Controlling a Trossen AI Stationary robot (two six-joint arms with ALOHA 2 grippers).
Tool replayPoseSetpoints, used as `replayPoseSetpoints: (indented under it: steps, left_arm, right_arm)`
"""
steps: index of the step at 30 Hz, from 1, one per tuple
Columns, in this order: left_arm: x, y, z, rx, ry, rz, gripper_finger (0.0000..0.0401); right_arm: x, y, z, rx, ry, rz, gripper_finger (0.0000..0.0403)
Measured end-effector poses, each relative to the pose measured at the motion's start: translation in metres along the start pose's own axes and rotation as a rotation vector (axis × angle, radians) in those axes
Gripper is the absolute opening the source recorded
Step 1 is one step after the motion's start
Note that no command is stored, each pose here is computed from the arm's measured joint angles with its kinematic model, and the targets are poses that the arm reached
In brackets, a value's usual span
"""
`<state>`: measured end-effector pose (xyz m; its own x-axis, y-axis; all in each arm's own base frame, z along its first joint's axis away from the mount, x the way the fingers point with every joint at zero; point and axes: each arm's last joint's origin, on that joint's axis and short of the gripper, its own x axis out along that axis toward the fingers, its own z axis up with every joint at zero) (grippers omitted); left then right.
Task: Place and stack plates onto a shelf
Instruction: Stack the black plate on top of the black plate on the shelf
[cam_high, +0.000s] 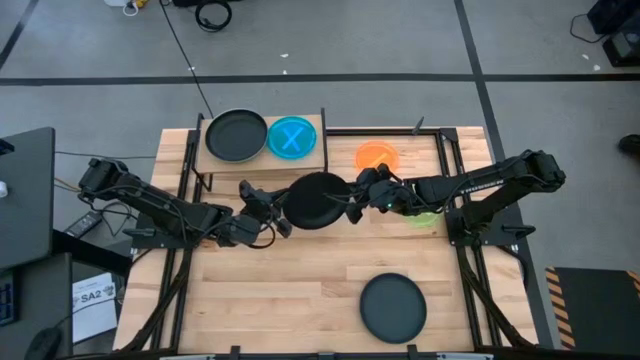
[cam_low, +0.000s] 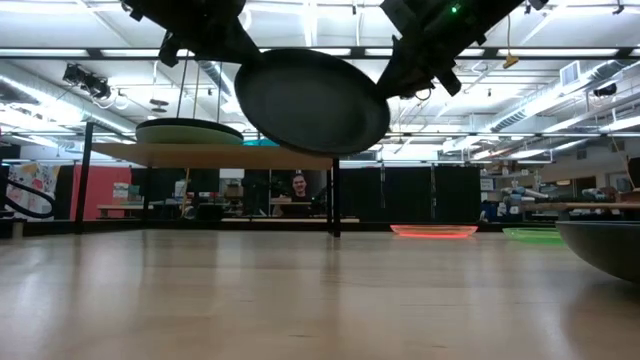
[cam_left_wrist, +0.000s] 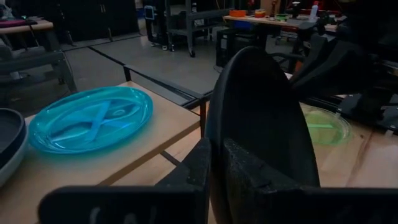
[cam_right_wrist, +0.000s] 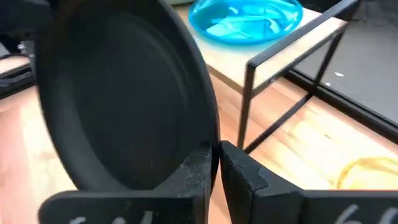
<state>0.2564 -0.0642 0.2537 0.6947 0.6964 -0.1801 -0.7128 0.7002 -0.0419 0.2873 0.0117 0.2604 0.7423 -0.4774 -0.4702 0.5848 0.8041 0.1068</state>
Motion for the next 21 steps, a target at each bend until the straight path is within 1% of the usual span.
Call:
replayPoseSetpoints:
  steps: [2,9,12,15,21]
  left_arm:
    - [0.0,-0.001,0.0,-0.003,0.006,-0.019,0.0036]
    - [0.0,0.0,0.0,0.0,0.002,-0.005,0.0019]
    - [0.0,0.0,0.0,0.0,0.002,-0.005,0.0017]
    - [0.0,0.0,0.0,0.001,0.002,-0.003,0.0016]
    - [0.0,0.0,0.0,0.002,0.003,-0.005,0.0015]
  right_arm:
    - [0.0,0.001,0.002,0.011,-0.009,0.024,0.0049]
    - [0.0,0.003,0.005,0.03,-0.034,0.043,0.0085]
    - [0.0,0.004,0.006,0.013,-0.045,0.055,0.0099]
    - [0.0,0.004,0.007,-0.027,-0.05,0.06,0.0106]
    - [-0.001,0.009,0.012,-0.069,-0.075,0.157,0.0107]
